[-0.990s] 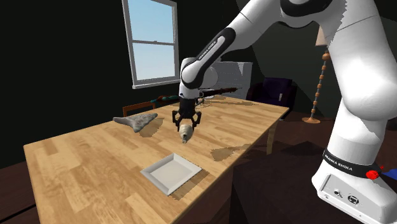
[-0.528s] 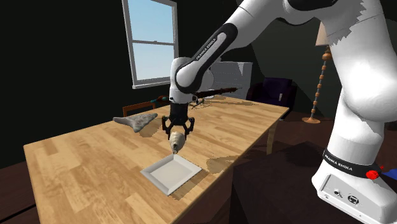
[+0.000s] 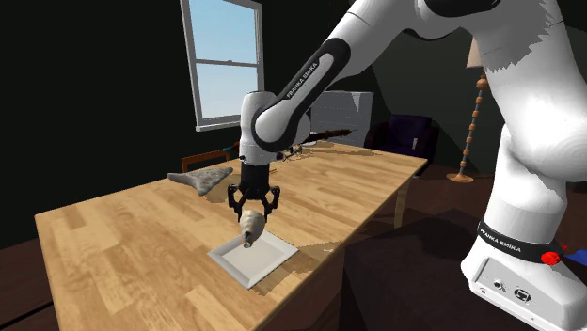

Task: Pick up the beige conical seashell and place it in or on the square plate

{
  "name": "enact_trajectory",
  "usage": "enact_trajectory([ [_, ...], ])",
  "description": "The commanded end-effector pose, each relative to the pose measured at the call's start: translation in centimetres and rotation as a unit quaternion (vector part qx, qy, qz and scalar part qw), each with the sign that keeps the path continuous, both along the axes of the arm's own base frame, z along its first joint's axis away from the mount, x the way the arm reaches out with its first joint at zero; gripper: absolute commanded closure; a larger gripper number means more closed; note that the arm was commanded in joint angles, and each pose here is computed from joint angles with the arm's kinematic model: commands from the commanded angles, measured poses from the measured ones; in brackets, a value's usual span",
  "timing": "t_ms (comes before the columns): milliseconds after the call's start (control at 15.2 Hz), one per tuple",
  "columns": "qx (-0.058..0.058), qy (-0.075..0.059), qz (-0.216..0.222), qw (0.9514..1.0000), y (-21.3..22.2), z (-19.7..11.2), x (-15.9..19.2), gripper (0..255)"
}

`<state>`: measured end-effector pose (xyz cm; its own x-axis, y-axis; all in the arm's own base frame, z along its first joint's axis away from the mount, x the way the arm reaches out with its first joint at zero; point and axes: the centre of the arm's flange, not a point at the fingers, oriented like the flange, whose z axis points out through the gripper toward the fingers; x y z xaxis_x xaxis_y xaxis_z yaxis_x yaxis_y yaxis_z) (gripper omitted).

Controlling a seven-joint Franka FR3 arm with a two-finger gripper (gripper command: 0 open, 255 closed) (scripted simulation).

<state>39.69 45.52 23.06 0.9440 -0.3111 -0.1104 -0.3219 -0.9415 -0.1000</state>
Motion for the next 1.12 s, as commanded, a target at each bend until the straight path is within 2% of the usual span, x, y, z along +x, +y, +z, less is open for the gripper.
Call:
enact_trajectory([
  [0, 0.000, 0.000, 0.000, 1.0000, 0.0, -1.1, 0.0, 255],
  [594, 0.000, 0.000, 0.000, 1.0000, 0.0, -5.7, 0.0, 255],
  [1056, 0.000, 0.000, 0.000, 1.0000, 0.0, -5.7, 0.0, 255],
])
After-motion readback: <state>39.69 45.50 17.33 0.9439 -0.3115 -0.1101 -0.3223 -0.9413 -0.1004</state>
